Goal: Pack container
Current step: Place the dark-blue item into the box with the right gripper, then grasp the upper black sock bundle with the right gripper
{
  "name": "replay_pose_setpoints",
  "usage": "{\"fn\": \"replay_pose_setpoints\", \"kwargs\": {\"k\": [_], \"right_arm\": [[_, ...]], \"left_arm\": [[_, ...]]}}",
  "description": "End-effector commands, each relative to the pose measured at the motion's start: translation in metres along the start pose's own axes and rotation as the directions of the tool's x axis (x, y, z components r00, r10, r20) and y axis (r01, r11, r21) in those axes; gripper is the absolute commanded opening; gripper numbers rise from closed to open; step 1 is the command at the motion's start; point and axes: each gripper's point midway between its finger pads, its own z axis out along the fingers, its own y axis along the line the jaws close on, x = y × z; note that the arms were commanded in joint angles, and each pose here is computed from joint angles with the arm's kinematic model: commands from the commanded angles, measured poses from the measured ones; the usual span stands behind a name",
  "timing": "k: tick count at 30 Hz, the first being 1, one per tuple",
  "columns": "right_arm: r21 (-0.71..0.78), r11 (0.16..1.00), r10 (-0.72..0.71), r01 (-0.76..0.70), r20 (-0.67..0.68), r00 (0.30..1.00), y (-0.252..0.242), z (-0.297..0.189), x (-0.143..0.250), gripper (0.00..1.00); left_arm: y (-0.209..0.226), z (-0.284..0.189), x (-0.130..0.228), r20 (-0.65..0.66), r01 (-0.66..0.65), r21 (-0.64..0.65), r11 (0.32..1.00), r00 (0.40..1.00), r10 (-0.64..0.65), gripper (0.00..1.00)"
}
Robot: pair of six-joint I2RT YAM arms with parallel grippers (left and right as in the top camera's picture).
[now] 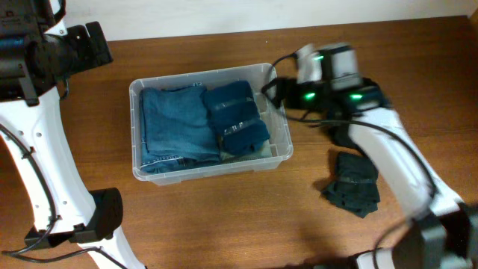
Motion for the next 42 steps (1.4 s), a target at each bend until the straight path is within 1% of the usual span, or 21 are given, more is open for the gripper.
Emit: {"fn": "replay_pose_setpoints", "kwargs": {"k": [1,2,3,4,5,8,11,14,17,21,25,26,28,29,30,31,34,35,37,39,42], "right_arm": [[0.066,0.997,0.014,-0.029,0.216,0.976,-0.015,-0.085,-0.05,0.93],[0.1,0.992,0.051,-0.076,0.233,0.971,-0.033,-0.1,-0.052,0.99],[0.126,0.985,0.082,-0.115,0.24,0.967,-0.048,-0.109,-0.051,0.98],[0.196,0.95,0.189,-0.241,0.253,0.949,-0.093,-0.132,-0.043,0.98],[0.23,0.925,0.243,-0.303,0.256,0.936,-0.118,-0.141,-0.037,0.98],[0.309,0.849,0.361,-0.428,0.253,0.898,-0.182,-0.159,-0.017,0.98],[0.355,0.775,0.467,-0.523,0.236,0.852,-0.239,-0.162,0.005,0.98],[0.373,0.723,0.561,-0.582,0.175,0.809,-0.283,-0.142,0.029,0.98],[0.375,0.704,0.613,-0.603,0.108,0.782,-0.306,-0.113,0.048,0.98],[0.303,0.764,0.596,-0.569,0.007,0.803,-0.313,-0.071,0.058,0.99],[0.287,0.79,0.577,-0.542,-0.047,0.815,-0.314,-0.036,0.064,0.97],[0.284,0.798,0.567,-0.531,-0.059,0.822,-0.312,-0.029,0.064,0.94],[0.276,0.822,0.536,-0.498,-0.081,0.84,-0.304,-0.012,0.063,0.82],[0.278,0.832,0.519,-0.48,-0.086,0.85,-0.301,-0.007,0.061,0.74],[0.278,0.839,0.508,-0.468,-0.091,0.856,-0.297,-0.004,0.06,0.62],[0.279,0.842,0.502,-0.461,-0.095,0.86,-0.295,-0.002,0.059,0.54],[0.292,0.842,0.502,-0.454,-0.114,0.858,-0.289,-0.002,0.062,0.23],[0.293,0.839,0.509,-0.46,-0.119,0.853,-0.286,-0.004,0.063,0.17],[0.287,0.839,0.51,-0.462,-0.12,0.852,-0.275,-0.013,0.06,0.12],[0.257,0.853,0.493,-0.455,-0.106,0.864,-0.255,-0.029,0.048,0.11],[0.146,0.896,0.433,-0.42,-0.07,0.899,-0.204,-0.058,0.023,0.1]], "left_arm": [[0.002,-0.002,-0.001,0.004,0.013,0.001,1.0,1.0,-0.013,0.99],[0.002,-0.002,-0.001,0.004,0.013,0.001,1.0,1.0,-0.013,0.99],[0.002,-0.002,-0.001,0.004,0.013,0.001,1.0,1.0,-0.013,0.99],[0.002,-0.002,-0.001,0.004,0.013,0.001,1.0,1.0,-0.013,0.99],[0.002,-0.002,-0.001,0.005,0.013,0.001,1.0,1.0,-0.013,0.99],[0.002,-0.002,-0.001,0.004,0.013,0.001,1.0,1.0,-0.013,0.99],[0.002,-0.002,-0.001,0.004,0.013,0.001,1.0,1.0,-0.013,0.99],[0.002,-0.002,-0.001,0.004,0.013,0.001,1.0,1.0,-0.013,0.99],[0.002,-0.002,-0.001,0.004,0.013,0.001,1.0,1.0,-0.013,0.99],[0.002,-0.002,-0.001,0.004,0.013,0.001,1.0,1.0,-0.013,0.99],[0.002,-0.002,-0.001,0.004,0.013,0.001,1.0,1.0,-0.013,0.99],[0.002,-0.002,-0.001,0.005,0.013,0.001,1.0,1.0,-0.013,0.99],[0.002,-0.002,-0.001,0.005,0.013,0.002,1.0,1.0,-0.013,0.99],[0.002,-0.002,-0.001,0.004,0.013,0.001,1.0,1.0,-0.013,0.99],[0.002,-0.002,-0.001,0.005,0.013,0.002,1.0,1.0,-0.013,0.99],[0.002,-0.002,-0.001,0.004,0.013,0.001,1.0,1.0,-0.013,0.99],[0.002,-0.002,-0.001,0.004,0.013,0.001,1.0,1.0,-0.013,0.99],[0.002,-0.002,-0.001,0.005,0.013,0.001,1.0,1.0,-0.013,0.99],[0.002,-0.002,-0.001,0.004,0.013,0.001,1.0,1.0,-0.013,0.99],[0.002,-0.002,-0.001,0.004,0.013,0.001,1.0,1.0,-0.013,0.99],[0.002,-0.002,-0.001,0.004,0.013,0.001,1.0,1.0,-0.013,0.99]]}}
